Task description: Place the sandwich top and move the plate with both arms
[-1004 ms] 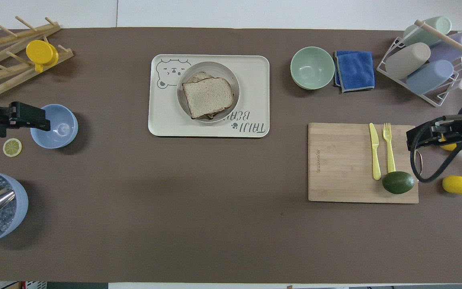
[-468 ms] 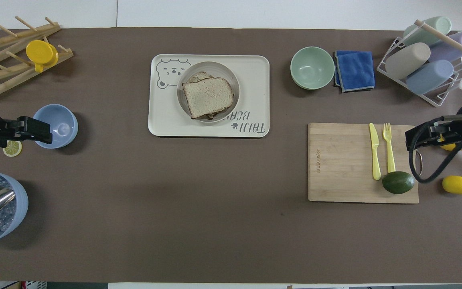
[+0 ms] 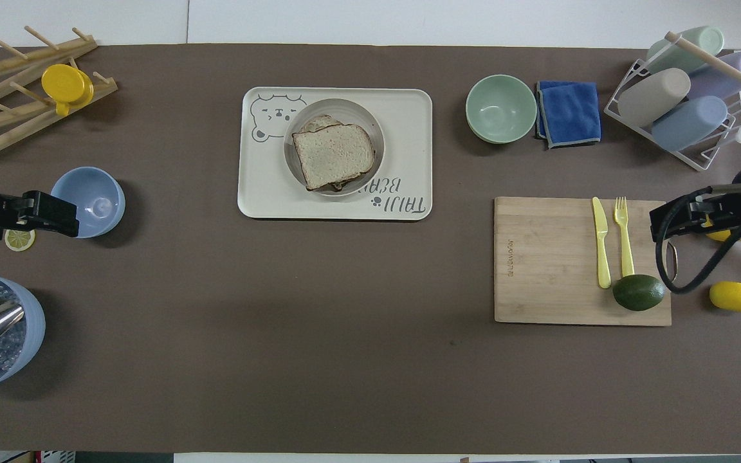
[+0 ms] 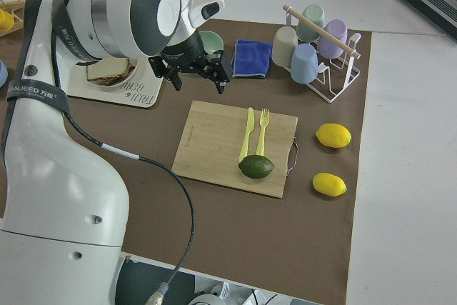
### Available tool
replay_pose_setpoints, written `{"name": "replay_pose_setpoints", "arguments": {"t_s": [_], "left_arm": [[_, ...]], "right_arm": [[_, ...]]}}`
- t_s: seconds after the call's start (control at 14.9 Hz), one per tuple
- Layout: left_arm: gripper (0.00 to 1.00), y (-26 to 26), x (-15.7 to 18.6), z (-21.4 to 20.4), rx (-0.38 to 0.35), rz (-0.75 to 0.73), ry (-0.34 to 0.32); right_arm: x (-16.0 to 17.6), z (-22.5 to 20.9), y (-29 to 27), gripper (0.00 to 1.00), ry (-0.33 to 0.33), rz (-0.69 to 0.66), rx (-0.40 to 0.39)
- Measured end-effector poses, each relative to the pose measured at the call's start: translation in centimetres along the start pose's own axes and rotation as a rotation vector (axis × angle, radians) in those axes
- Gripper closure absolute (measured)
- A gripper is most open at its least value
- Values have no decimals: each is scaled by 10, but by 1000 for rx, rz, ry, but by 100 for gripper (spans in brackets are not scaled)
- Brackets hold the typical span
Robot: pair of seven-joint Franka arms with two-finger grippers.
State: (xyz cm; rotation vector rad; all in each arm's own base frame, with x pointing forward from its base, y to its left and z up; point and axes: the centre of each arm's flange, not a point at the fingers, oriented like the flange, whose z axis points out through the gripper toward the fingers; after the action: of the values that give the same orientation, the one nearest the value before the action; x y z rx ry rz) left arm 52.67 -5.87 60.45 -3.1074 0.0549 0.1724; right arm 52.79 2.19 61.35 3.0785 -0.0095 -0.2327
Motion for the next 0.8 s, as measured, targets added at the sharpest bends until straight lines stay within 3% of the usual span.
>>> {"name": "replay_pose_setpoints", "arguments": {"t_s": [0.8], "left_arm": [[0,2,5,3,-41,-2,6]], "right_arm": [[0,0,0,0,0,0,0]]}}
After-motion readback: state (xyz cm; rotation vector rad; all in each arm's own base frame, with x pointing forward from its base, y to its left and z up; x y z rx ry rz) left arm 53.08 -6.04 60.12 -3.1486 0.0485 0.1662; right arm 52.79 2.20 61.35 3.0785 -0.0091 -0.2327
